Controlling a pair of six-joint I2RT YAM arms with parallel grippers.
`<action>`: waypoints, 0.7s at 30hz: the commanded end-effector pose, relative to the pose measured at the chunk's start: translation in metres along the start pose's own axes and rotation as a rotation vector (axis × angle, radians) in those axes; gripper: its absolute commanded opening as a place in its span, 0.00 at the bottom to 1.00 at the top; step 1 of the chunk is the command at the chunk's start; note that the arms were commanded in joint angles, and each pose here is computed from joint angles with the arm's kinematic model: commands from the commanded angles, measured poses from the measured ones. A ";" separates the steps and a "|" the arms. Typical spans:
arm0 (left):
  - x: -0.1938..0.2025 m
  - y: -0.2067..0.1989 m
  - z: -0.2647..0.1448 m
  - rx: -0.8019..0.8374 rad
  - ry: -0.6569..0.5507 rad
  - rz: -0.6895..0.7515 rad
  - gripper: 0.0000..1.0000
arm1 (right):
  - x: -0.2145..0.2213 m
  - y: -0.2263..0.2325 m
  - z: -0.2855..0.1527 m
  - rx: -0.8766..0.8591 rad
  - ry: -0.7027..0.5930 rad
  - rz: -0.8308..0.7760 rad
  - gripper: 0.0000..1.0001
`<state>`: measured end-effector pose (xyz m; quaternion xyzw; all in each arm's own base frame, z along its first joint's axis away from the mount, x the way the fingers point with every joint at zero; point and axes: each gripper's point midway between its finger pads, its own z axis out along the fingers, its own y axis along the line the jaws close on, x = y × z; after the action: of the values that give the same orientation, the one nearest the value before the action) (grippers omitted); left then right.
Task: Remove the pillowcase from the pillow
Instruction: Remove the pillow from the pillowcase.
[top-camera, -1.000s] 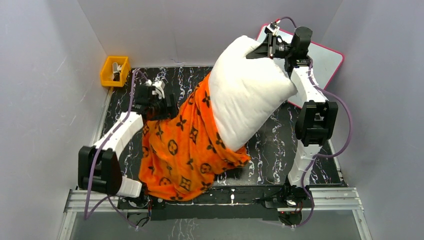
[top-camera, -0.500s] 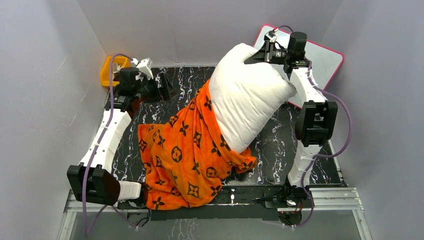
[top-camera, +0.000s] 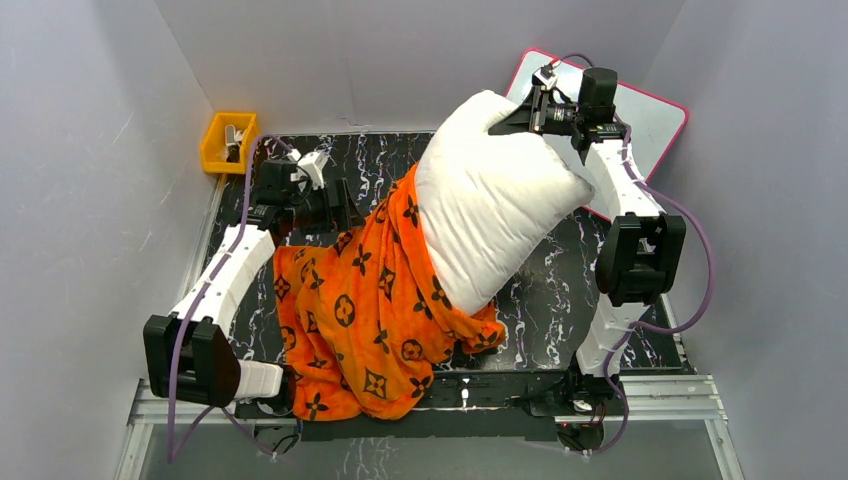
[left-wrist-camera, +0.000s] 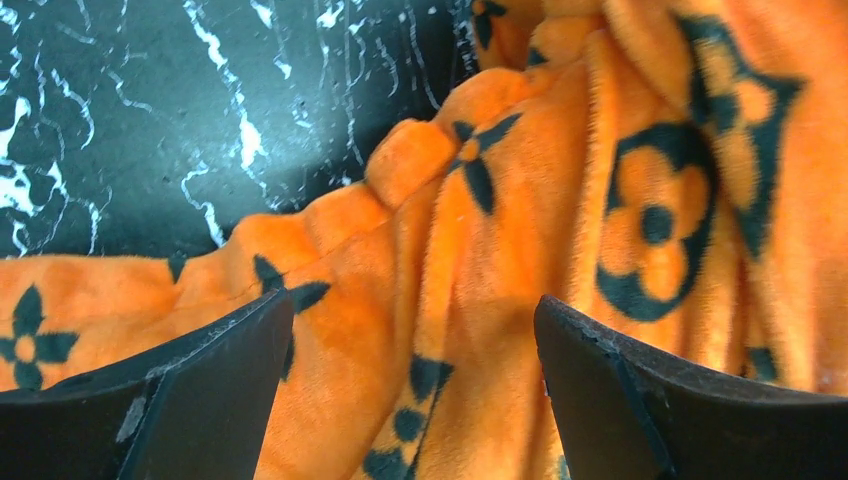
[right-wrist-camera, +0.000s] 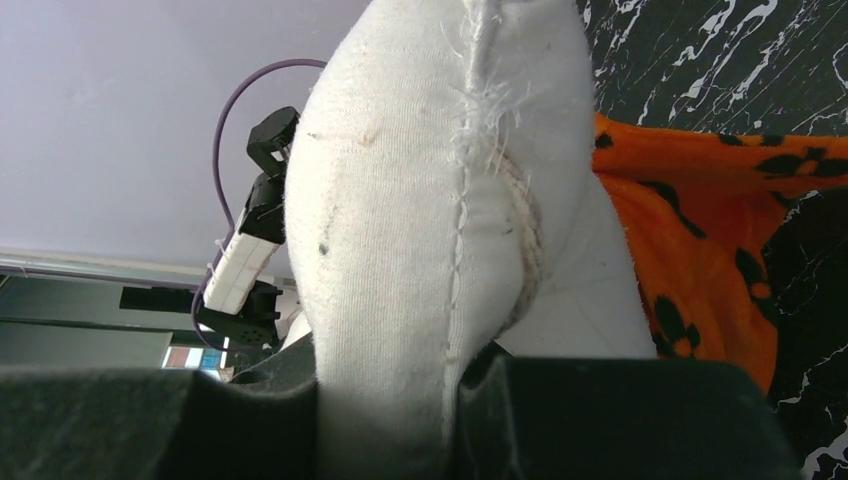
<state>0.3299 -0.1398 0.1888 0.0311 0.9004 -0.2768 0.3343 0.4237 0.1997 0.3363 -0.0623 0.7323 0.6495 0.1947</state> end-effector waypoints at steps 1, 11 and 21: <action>0.016 0.008 -0.013 -0.049 0.010 0.013 0.88 | 0.005 0.044 -0.005 -0.029 -0.020 -0.123 0.00; 0.068 0.007 -0.009 0.022 0.112 -0.050 0.08 | 0.007 0.052 -0.005 -0.077 -0.026 -0.125 0.00; -0.003 0.115 -0.036 -0.385 -0.033 -0.105 0.00 | -0.037 0.090 -0.064 -0.078 -0.284 -0.184 0.00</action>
<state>0.3095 -0.0993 0.1574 -0.0112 0.9206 -0.2330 0.3132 0.4171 0.1915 0.3499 -0.0419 0.7142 0.6694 0.2003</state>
